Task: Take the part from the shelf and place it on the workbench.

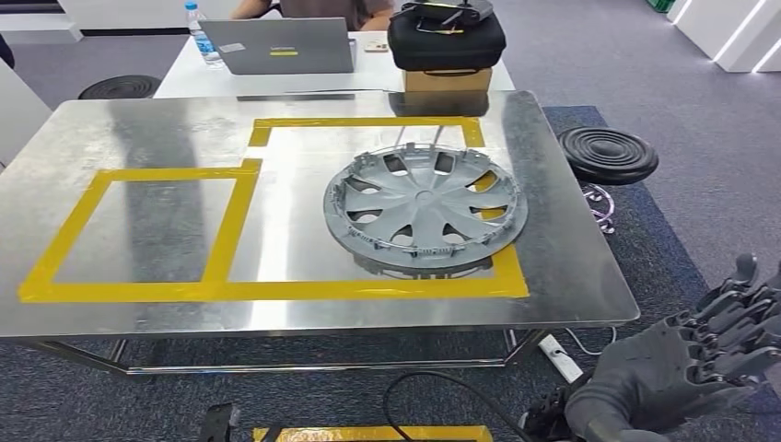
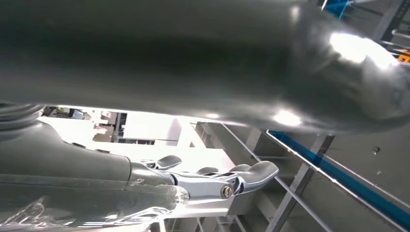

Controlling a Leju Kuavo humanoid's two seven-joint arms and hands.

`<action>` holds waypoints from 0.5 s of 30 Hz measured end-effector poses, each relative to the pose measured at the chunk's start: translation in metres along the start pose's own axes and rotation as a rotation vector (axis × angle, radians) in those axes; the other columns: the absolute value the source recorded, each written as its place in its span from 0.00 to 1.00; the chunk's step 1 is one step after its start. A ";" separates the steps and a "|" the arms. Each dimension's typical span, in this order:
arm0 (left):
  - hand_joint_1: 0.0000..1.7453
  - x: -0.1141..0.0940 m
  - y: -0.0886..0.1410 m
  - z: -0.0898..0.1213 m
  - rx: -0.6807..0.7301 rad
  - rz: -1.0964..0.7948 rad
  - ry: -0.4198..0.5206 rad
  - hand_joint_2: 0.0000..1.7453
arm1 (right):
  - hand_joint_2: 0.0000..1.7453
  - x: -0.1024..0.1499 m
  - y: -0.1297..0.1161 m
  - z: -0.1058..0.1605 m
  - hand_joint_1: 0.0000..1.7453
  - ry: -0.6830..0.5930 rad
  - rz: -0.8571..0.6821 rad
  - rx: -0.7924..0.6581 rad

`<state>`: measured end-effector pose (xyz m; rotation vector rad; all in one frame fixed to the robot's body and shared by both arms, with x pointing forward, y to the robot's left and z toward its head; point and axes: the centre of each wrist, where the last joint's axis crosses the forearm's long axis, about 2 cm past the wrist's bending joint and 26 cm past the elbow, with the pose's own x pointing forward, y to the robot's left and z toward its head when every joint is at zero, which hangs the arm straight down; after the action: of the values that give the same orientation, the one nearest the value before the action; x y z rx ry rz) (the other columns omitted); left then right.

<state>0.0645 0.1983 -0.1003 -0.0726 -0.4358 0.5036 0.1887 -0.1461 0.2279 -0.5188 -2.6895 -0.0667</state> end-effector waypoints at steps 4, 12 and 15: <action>0.00 0.000 0.000 0.000 -0.014 -0.012 -0.029 1.00 | 0.00 0.000 0.001 0.000 0.00 0.000 -0.003 0.000; 0.00 0.004 0.000 -0.001 -0.011 -0.015 -0.056 1.00 | 0.00 0.000 0.001 0.000 0.00 -0.001 -0.006 0.001; 0.00 0.003 0.001 -0.001 -0.002 -0.019 -0.054 1.00 | 0.00 0.000 0.003 0.000 0.00 0.008 -0.032 -0.008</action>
<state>0.0665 0.2002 -0.1003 -0.0573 -0.4891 0.4875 0.1898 -0.1439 0.2278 -0.4768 -2.6906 -0.0879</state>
